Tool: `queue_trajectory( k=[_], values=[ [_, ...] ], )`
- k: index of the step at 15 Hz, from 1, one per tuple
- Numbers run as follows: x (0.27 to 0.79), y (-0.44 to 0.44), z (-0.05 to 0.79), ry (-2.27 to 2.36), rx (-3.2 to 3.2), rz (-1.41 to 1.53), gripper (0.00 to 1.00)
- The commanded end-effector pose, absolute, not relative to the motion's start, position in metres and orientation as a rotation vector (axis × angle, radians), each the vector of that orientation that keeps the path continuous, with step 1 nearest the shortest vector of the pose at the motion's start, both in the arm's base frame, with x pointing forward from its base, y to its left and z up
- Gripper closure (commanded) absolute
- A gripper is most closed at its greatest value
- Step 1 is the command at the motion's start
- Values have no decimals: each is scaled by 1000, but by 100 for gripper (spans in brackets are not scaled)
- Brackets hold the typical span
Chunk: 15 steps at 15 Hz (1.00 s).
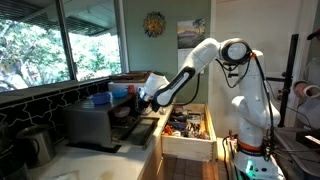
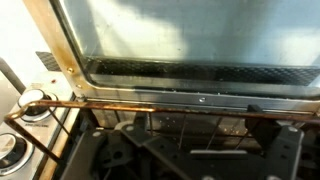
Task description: Pull the rack in the toaster oven forwards
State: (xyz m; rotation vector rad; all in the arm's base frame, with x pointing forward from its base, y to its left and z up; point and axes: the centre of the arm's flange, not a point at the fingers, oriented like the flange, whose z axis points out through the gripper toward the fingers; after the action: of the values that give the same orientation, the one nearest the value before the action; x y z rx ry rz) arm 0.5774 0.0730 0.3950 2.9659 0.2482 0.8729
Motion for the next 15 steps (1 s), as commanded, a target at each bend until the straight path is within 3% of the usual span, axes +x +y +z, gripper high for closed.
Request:
queue_trajectory(
  k=[1, 15],
  values=[
    [549, 75, 401, 233, 2981, 800, 0],
    [533, 77, 408, 219, 2987, 763, 0]
  ],
)
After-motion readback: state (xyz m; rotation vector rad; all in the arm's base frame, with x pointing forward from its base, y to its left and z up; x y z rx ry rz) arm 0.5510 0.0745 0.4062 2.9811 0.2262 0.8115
